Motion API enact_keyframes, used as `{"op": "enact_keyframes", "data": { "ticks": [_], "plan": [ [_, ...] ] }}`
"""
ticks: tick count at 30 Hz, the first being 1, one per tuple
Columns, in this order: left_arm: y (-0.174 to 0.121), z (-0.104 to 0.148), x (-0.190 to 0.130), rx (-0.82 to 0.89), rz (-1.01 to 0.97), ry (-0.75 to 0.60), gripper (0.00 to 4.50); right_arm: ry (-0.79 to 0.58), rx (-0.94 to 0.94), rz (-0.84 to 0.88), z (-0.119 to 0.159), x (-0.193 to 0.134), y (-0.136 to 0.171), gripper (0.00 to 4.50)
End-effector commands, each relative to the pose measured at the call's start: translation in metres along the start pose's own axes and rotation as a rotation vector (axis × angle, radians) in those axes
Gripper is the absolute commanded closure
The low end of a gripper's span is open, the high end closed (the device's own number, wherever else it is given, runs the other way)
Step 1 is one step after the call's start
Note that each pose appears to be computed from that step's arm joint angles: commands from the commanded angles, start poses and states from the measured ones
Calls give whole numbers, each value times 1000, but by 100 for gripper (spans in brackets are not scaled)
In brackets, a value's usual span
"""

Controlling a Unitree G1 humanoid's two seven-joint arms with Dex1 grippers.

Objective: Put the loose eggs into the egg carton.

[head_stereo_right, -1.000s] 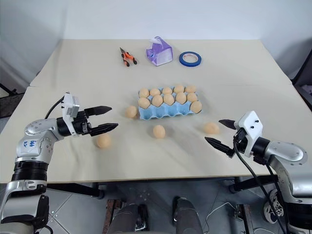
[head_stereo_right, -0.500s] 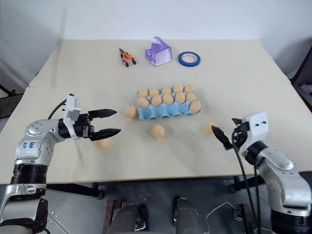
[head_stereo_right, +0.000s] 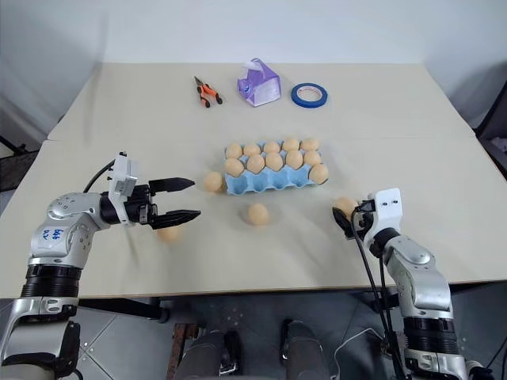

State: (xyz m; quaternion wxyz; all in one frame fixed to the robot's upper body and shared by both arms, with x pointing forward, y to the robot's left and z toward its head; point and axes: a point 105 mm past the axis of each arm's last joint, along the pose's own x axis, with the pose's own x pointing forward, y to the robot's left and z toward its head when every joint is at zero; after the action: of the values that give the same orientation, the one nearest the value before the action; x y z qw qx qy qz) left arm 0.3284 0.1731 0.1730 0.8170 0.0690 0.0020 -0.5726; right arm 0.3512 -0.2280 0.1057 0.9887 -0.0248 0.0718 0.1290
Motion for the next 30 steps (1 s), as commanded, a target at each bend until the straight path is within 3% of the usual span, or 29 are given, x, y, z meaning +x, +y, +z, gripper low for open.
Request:
{"op": "enact_keyframes", "data": {
  "ticks": [1,6,8,13,17,24,30],
  "plan": [
    [-1,9,-1,34,1,-27,0,-42,-49,7,9,1,2,91],
    [0,9,-2,34,11,-28,0,-89,-71,18,24,1,6,272],
    [0,9,-2,33,13,-30,0,-122,-77,23,37,1,10,306],
    [0,8,0,29,15,-35,0,-200,-98,38,69,6,21,312],
    [1,7,3,27,16,-40,0,-226,-86,120,88,23,52,312],
    [2,8,6,30,29,-50,0,-195,-48,166,92,66,89,312],
    [1,9,-1,36,61,-52,0,-189,-97,163,90,74,92,312]
  ]
}}
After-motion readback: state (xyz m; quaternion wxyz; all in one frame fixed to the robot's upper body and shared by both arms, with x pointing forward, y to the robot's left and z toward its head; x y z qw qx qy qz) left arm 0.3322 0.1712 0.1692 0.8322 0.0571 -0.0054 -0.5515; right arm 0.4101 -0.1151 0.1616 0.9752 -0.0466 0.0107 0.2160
